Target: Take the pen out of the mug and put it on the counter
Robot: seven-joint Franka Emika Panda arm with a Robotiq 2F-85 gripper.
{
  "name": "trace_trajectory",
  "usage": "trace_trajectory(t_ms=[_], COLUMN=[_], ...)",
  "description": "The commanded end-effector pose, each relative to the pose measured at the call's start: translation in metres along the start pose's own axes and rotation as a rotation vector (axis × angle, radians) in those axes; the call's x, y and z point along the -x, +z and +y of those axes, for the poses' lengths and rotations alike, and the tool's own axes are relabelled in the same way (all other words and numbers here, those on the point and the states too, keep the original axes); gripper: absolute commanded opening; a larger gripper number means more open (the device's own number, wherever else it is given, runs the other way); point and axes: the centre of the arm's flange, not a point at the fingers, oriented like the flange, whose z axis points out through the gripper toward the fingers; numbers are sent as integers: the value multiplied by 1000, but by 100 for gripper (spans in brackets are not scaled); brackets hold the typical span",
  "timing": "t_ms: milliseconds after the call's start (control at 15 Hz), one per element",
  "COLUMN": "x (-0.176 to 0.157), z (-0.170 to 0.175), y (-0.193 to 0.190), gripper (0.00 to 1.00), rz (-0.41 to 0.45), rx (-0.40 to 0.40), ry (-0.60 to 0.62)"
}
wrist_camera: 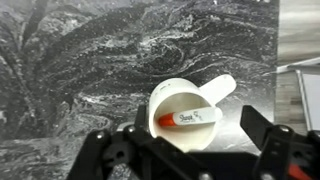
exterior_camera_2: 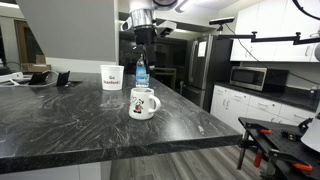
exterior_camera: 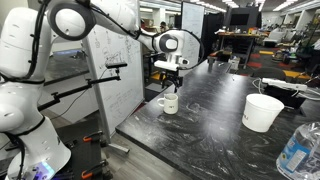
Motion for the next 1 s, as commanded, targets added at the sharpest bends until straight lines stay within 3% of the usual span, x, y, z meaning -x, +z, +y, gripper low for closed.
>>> trace_trajectory(t_ms=[0,200,600,867,933], x=[-4,-6,-16,-28,-31], z=[-2,-6,1,10,13], y=[-4,-8,-1,10,12], gripper=[100,100,100,74,78], rz=[12,13,-64,-90,-93], rx=[-65,-98,-179,-212,-217], ry=[167,298,479,516,522])
